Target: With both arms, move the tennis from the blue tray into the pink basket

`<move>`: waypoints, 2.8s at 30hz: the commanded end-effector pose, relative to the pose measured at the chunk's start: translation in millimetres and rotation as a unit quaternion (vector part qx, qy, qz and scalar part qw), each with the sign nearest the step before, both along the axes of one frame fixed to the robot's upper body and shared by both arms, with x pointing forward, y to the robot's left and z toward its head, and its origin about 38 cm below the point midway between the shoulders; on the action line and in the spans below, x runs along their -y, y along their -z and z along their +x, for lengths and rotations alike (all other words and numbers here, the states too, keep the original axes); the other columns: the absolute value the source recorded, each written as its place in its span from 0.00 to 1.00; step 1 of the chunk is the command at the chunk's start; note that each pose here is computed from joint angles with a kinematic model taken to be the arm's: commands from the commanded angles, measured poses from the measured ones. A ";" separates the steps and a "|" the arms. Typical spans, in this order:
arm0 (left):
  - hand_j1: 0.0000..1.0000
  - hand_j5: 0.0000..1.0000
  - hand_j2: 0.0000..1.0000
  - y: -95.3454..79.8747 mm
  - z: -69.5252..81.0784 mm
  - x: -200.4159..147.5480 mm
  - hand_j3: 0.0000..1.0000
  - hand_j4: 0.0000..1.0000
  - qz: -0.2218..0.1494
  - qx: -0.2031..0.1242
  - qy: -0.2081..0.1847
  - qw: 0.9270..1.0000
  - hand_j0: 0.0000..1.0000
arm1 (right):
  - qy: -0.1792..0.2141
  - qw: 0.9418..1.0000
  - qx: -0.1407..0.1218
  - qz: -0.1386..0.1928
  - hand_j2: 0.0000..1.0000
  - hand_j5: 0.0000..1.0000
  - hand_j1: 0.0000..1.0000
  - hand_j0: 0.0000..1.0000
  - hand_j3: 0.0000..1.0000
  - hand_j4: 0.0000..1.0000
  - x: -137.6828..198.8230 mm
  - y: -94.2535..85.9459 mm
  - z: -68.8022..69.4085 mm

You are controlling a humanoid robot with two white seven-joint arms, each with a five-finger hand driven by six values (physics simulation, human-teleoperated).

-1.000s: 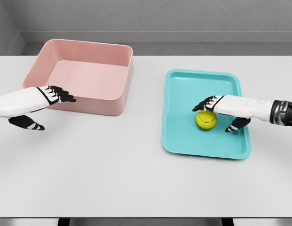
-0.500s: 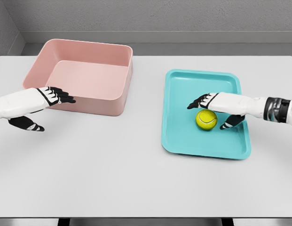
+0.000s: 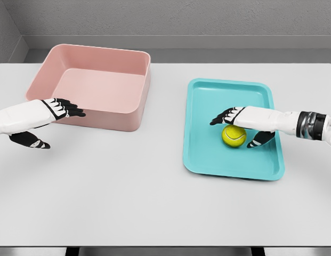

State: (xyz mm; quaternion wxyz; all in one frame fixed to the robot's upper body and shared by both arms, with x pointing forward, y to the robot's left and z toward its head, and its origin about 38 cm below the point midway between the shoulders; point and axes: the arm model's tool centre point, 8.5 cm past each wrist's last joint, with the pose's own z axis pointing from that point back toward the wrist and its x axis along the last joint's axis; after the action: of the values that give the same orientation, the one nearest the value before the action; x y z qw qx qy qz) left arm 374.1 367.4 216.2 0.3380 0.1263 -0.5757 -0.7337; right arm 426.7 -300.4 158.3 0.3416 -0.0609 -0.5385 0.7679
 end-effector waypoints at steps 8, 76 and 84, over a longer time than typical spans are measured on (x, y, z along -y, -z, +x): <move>1.00 1.00 1.00 -1.5 0.2 -0.1 1.00 1.00 -0.003 0.001 -0.001 1.000 1.00 | 0.001 1.000 0.000 0.003 0.99 0.99 0.99 0.99 0.99 0.99 -0.2 -1.6 0.5; 1.00 1.00 1.00 -2.6 -0.3 -3.2 1.00 1.00 -0.003 0.003 -0.005 1.000 1.00 | -0.082 0.992 0.055 0.082 0.50 0.50 0.50 0.50 0.50 0.50 -80.7 -57.3 11.4; 1.00 1.00 1.00 -0.7 -4.5 -2.4 1.00 1.00 -0.005 0.000 -0.003 1.000 1.00 | -0.100 0.989 0.055 0.098 0.50 0.50 0.50 0.50 0.50 0.50 -102.4 -57.8 11.7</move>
State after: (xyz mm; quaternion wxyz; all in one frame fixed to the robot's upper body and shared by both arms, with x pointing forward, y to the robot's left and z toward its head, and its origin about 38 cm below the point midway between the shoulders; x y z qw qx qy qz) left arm 369.7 370.4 214.9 0.3410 0.1268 -0.5761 -0.7320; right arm 438.9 -203.7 217.4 0.2373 -0.0227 -0.6279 0.7409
